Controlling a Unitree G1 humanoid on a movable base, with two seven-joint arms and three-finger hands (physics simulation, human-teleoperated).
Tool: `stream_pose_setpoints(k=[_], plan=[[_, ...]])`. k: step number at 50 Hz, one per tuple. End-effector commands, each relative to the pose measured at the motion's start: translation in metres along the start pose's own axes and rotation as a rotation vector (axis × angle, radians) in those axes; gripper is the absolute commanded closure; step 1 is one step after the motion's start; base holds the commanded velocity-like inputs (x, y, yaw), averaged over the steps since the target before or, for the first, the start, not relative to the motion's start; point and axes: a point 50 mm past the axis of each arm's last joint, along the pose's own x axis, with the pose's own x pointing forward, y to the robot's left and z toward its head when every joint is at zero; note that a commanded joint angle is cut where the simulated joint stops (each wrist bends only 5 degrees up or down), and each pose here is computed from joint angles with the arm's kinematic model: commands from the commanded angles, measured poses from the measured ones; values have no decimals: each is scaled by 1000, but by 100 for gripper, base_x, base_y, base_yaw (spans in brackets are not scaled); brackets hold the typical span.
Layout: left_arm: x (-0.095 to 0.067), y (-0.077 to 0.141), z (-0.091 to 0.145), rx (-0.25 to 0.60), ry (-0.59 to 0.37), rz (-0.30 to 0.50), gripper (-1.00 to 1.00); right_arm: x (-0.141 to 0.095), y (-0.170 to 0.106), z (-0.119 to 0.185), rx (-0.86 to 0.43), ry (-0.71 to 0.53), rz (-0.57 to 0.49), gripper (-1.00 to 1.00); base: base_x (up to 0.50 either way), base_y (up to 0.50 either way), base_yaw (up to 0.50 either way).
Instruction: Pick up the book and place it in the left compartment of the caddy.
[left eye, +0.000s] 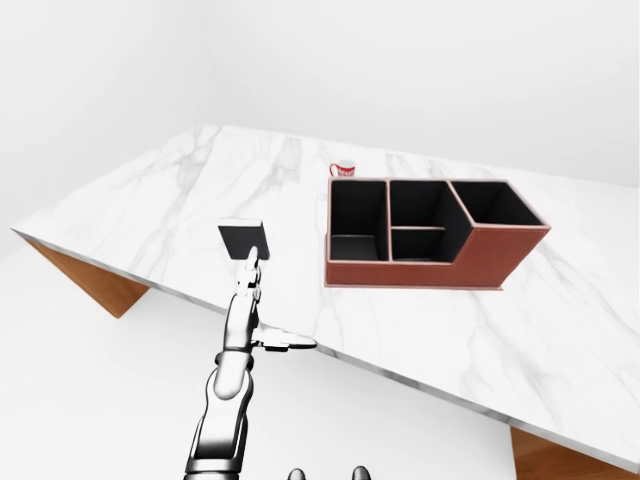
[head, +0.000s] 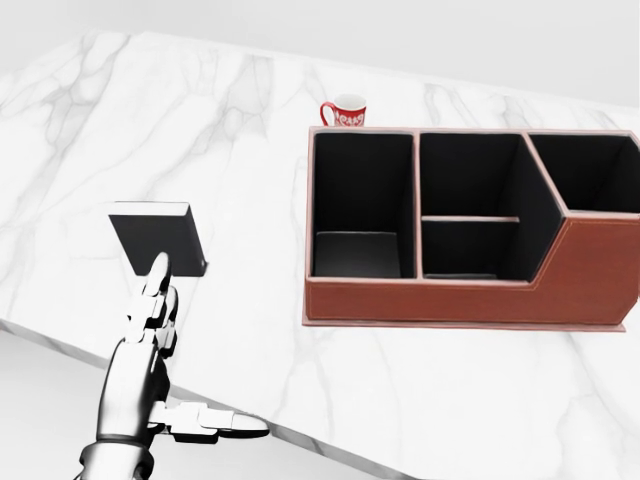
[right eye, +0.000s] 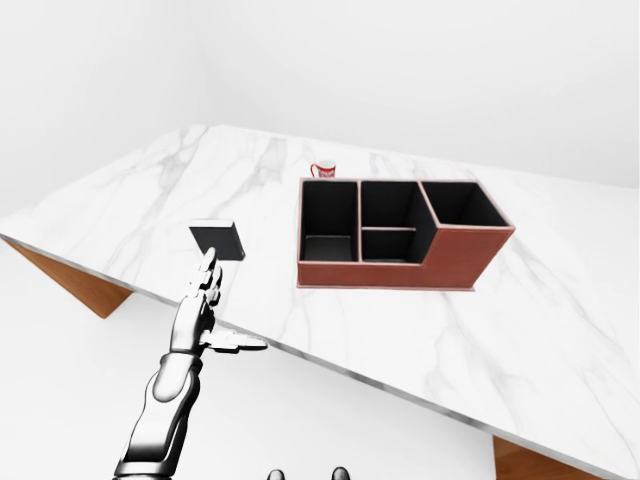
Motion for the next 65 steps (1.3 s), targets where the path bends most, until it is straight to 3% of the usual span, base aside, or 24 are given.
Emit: stream_pose_setpoints(k=[1, 65], plan=[[1, 1, -4, 0, 15, 0, -100, 0, 0, 0, 0, 0, -1, -100, 16, 7, 0], [1, 0, -5, 6, 21, 0, -100, -1, 0, -1, -6, 3, 5, -100, 16, 6, 0]])
